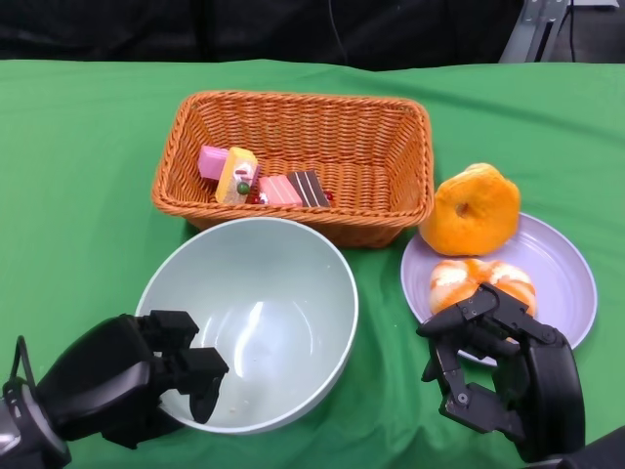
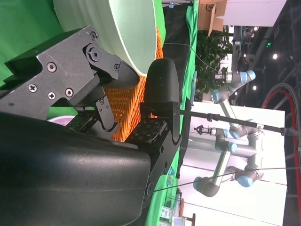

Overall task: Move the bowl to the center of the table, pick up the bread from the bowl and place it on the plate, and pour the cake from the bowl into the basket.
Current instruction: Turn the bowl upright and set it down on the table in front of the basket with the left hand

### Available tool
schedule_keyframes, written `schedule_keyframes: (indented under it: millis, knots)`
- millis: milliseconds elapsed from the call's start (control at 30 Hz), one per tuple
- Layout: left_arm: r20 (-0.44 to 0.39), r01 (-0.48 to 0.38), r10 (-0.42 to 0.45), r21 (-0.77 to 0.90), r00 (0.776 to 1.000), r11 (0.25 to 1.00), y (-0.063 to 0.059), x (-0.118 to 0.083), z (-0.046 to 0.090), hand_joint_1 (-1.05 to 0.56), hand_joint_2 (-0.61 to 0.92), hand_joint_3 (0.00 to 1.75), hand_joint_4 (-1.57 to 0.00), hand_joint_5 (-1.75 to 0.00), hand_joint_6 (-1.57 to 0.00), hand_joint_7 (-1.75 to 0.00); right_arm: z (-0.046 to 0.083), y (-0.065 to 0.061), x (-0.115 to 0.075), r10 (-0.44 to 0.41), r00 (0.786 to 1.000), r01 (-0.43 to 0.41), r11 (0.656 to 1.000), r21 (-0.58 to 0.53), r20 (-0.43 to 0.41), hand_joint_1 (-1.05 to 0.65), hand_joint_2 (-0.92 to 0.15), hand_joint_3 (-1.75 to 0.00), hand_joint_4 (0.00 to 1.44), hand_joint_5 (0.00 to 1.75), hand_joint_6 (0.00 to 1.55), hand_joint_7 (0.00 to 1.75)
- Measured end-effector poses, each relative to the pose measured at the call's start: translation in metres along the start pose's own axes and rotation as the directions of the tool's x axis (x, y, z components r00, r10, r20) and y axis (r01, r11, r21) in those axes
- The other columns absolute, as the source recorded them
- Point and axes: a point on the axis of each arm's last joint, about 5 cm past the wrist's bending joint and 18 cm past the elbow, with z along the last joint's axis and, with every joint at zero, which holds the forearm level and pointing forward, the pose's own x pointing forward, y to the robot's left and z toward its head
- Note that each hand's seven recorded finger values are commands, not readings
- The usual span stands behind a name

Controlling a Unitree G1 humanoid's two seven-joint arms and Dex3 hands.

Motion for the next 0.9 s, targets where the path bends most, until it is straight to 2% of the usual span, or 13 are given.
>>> schedule_keyframes:
  millis: [133, 200, 267, 300, 367, 433, 500, 567, 600, 633, 700, 800, 900]
  knots:
    - [-0.01, 0.012, -0.011, 0.003, 1.0, 1.0, 0.001, 0.001, 0.0, 0.06, 0.59, 0.73, -0.8, -1.53, -0.78, -1.38, 0.0, 0.0, 0.0, -0.003, 1.0, 0.003, 1.0, -0.002, 0.0, -0.1, -0.55, -1.01, 0.89, 1.51, 0.79, 1.15]
    - [-0.009, 0.024, -0.024, 0.009, 1.0, 1.0, 0.001, 0.002, -0.001, 0.04, 0.67, 0.56, -0.85, -1.35, -0.86, -1.14, 0.0, 0.0, 0.0, -0.003, 1.0, 0.003, 1.0, -0.001, -0.001, -0.11, -0.55, -1.01, 0.89, 1.51, 0.79, 1.15]
    - [-0.002, 0.042, -0.042, 0.009, 0.999, 0.999, 0.001, 0.003, 0.0, -0.09, 0.77, 0.24, -0.98, -0.88, -1.02, -0.63, 0.0, 0.0, 0.0, -0.004, 1.0, 0.004, 1.0, -0.001, -0.002, -0.1, -0.54, -1.01, 0.89, 1.51, 0.79, 1.15]
    - [0.002, 0.05, -0.05, 0.009, 0.999, 0.999, 0.001, 0.003, 0.0, -0.12, 0.8, 0.15, -1.02, -0.75, -1.09, -0.47, 0.0, 0.0, 0.0, -0.004, 1.0, 0.004, 1.0, -0.002, -0.003, -0.1, -0.54, -1.01, 0.89, 1.51, 0.79, 1.15]
    - [0.015, 0.066, -0.066, 0.008, 0.998, 0.998, 0.002, 0.005, 0.0, -0.21, 0.79, 0.04, -1.0, -0.48, -1.1, -0.19, 0.0, 0.0, 0.0, -0.002, 1.0, 0.002, 1.0, -0.003, -0.004, -0.11, -0.55, -1.01, 0.87, 1.52, 0.77, 1.16]
    - [0.034, 0.08, -0.08, 0.006, 0.996, 0.997, 0.004, 0.005, 0.0, -0.33, 0.78, 0.01, -0.97, -0.29, -1.06, -0.06, 0.0, -0.001, -0.001, 0.003, 1.0, -0.003, 1.0, -0.005, -0.008, -0.11, -0.55, -0.99, 0.87, 1.53, 0.77, 1.16]
    - [0.051, 0.104, -0.104, -0.002, 0.993, 0.995, 0.008, 0.006, -0.001, -0.55, 0.8, 0.01, -0.91, -0.16, -0.97, -0.01, 0.0, -0.001, -0.002, 0.002, 1.0, -0.002, 1.0, -0.004, -0.012, -0.11, -0.55, -0.99, 0.88, 1.52, 0.77, 1.15]
    - [0.061, 0.136, -0.134, -0.02, 0.989, 0.991, 0.013, 0.005, -0.001, -0.91, 0.89, 0.03, -0.75, -0.04, -0.78, 0.0, -0.001, -0.001, -0.002, 0.0, 1.0, 0.0, 1.0, -0.003, -0.014, -0.09, -0.56, -0.99, 0.88, 1.52, 0.78, 1.15]
    - [0.064, 0.149, -0.146, -0.035, 0.987, 0.988, 0.015, 0.005, -0.001, -0.98, 0.91, 0.04, -0.7, -0.02, -0.73, 0.0, -0.001, -0.001, -0.002, 0.0, 1.0, 0.0, 1.0, -0.003, -0.014, -0.09, -0.56, -0.99, 0.88, 1.52, 0.78, 1.15]
    - [0.065, 0.157, -0.154, -0.046, 0.986, 0.986, 0.016, 0.006, -0.001, -1.01, 0.91, 0.05, -0.67, -0.01, -0.7, 0.0, -0.001, -0.001, -0.002, 0.0, 1.0, 0.0, 1.0, -0.003, -0.014, -0.09, -0.56, -1.0, 0.88, 1.52, 0.78, 1.15]
    - [0.064, 0.168, -0.163, -0.089, 0.985, 0.982, 0.019, 0.008, 0.0, -1.04, 0.92, 0.2, -0.4, 0.0, -0.45, 0.0, 0.0, -0.001, -0.002, -0.001, 1.0, 0.001, 1.0, -0.004, -0.014, -0.1, -0.56, -0.99, 0.88, 1.53, 0.78, 1.15]
    - [0.049, 0.157, -0.151, -0.155, 0.987, 0.975, 0.025, 0.008, 0.001, -1.05, 0.92, 0.29, -0.28, 0.0, -0.36, 0.0, -0.001, -0.001, -0.003, -0.002, 1.0, 0.002, 1.0, -0.004, -0.017, -0.09, -0.56, -0.98, 0.88, 1.53, 0.78, 1.15]
    - [0.013, 0.113, -0.114, -0.272, 0.993, 0.956, 0.026, 0.006, 0.003, -1.05, 0.92, 0.51, -0.17, -0.01, -0.27, -0.01, -0.001, -0.001, -0.003, -0.003, 1.0, 0.003, 1.0, -0.003, -0.021, -0.09, -0.56, -0.98, 0.88, 1.53, 0.78, 1.15]
